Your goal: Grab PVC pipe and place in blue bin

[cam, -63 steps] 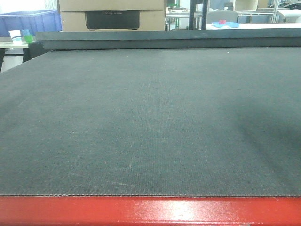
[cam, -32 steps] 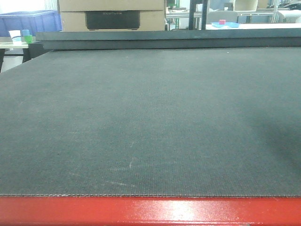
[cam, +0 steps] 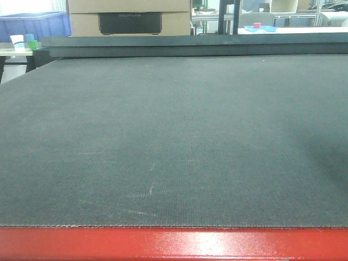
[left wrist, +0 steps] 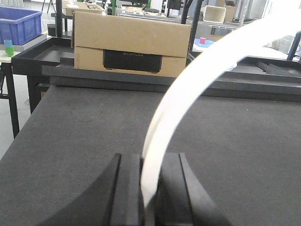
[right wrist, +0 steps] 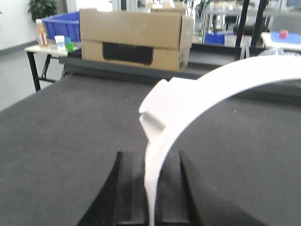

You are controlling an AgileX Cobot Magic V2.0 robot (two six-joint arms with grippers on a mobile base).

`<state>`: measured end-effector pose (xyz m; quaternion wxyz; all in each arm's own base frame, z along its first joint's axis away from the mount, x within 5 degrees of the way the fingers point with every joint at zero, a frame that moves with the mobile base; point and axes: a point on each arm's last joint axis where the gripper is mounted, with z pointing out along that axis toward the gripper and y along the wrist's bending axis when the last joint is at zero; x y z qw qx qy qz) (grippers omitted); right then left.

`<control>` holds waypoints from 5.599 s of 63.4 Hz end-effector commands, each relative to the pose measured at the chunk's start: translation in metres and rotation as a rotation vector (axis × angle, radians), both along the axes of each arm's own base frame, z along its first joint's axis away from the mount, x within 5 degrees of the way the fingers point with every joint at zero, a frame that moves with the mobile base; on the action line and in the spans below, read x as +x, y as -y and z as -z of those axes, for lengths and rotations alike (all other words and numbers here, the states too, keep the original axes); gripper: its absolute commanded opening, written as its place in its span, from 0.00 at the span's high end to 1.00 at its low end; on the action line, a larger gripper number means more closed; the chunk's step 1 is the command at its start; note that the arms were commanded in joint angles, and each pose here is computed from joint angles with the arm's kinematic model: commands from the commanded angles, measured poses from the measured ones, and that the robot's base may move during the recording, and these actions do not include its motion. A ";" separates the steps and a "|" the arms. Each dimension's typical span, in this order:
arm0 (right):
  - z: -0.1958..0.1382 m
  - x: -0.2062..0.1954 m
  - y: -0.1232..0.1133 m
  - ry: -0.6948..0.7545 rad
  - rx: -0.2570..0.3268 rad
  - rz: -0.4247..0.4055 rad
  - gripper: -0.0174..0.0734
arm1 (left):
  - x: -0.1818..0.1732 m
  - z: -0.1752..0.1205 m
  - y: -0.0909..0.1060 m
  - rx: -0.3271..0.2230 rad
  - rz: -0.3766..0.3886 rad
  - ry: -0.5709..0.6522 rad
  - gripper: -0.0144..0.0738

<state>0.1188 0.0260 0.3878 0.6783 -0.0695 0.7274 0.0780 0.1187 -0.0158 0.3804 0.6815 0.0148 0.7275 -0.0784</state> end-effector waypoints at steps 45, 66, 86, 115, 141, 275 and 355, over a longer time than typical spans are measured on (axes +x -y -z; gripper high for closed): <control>-0.005 -0.001 0.000 0.065 -0.009 0.000 0.99 | -0.001 -0.003 0.000 -0.010 -0.002 0.032 0.96; -0.005 -0.001 0.000 0.065 -0.009 0.000 0.99 | -0.001 -0.003 0.000 -0.010 -0.002 0.032 0.96; -0.005 -0.001 0.000 0.065 -0.009 0.000 0.99 | -0.001 -0.003 0.000 -0.010 -0.002 0.032 0.96; -0.006 -0.001 0.000 0.067 -0.009 0.000 0.99 | -0.001 -0.003 0.000 -0.010 -0.002 0.032 0.96; -0.006 -0.001 0.000 0.069 -0.008 -0.001 0.99 | -0.001 -0.003 0.000 -0.010 -0.002 0.032 0.96; -0.006 -0.001 0.000 0.069 -0.008 -0.001 0.99 | -0.001 -0.003 0.000 -0.010 -0.002 0.032 0.96; -0.006 -0.001 0.000 0.069 -0.008 -0.001 0.99 | -0.001 -0.003 0.000 -0.010 -0.002 0.032 0.96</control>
